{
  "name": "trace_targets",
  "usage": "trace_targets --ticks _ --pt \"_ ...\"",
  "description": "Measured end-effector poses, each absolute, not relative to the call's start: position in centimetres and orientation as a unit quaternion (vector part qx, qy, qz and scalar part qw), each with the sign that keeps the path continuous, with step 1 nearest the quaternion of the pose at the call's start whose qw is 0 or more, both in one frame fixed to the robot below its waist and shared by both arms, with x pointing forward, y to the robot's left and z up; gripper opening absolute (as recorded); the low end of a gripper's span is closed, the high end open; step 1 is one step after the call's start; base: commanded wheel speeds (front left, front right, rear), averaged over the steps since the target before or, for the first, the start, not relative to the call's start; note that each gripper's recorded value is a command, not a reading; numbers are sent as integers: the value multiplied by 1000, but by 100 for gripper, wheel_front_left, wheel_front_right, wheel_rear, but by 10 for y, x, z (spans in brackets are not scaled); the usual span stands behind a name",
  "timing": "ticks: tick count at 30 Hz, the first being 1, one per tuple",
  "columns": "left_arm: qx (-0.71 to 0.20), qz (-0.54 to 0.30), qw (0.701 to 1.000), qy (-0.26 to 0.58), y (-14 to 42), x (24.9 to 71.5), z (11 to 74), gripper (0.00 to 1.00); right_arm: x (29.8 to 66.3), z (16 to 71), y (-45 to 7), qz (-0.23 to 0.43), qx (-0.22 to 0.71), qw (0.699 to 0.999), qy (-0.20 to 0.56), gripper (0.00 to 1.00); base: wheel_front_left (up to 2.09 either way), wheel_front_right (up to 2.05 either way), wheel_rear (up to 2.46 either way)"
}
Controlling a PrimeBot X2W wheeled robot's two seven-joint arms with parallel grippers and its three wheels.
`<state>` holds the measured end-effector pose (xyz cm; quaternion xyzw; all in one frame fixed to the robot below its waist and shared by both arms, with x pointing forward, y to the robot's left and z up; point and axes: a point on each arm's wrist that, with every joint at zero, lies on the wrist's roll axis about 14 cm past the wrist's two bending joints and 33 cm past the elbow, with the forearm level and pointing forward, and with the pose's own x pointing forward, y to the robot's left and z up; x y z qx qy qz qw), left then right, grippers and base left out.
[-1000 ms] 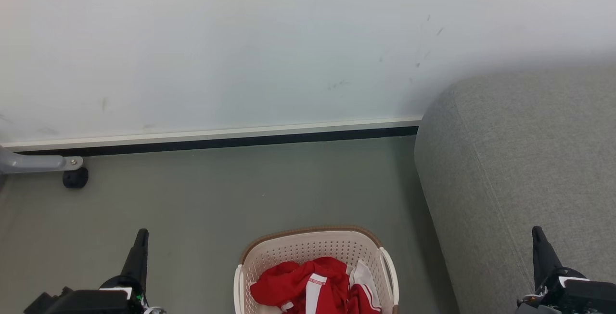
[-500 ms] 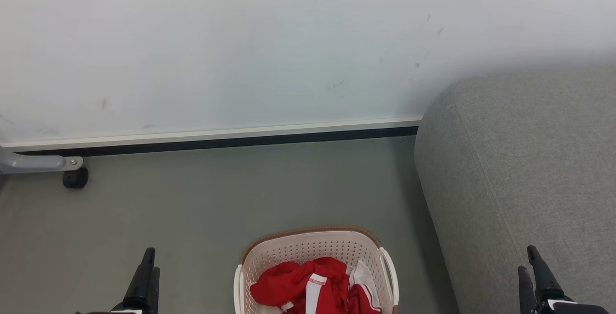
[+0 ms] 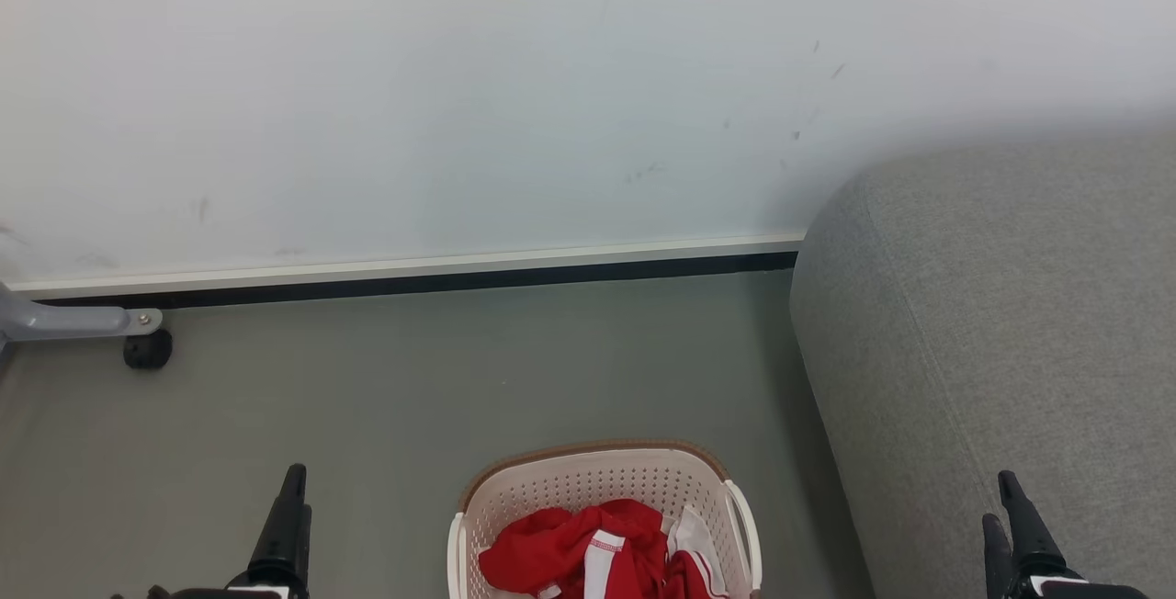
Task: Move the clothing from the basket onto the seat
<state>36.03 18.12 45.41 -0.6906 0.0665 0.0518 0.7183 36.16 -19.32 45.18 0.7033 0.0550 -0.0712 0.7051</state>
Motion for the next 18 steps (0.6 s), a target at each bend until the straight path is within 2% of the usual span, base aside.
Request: trace_targets --ticks 11,18 --pt "-651 41 755 64 175 362 465 100 361 456 -188 -70 660 746 60 100 0 0 0" --pt "-588 30 806 66 171 363 470 100 361 460 -181 -61 608 789 69 100 0 0 0"
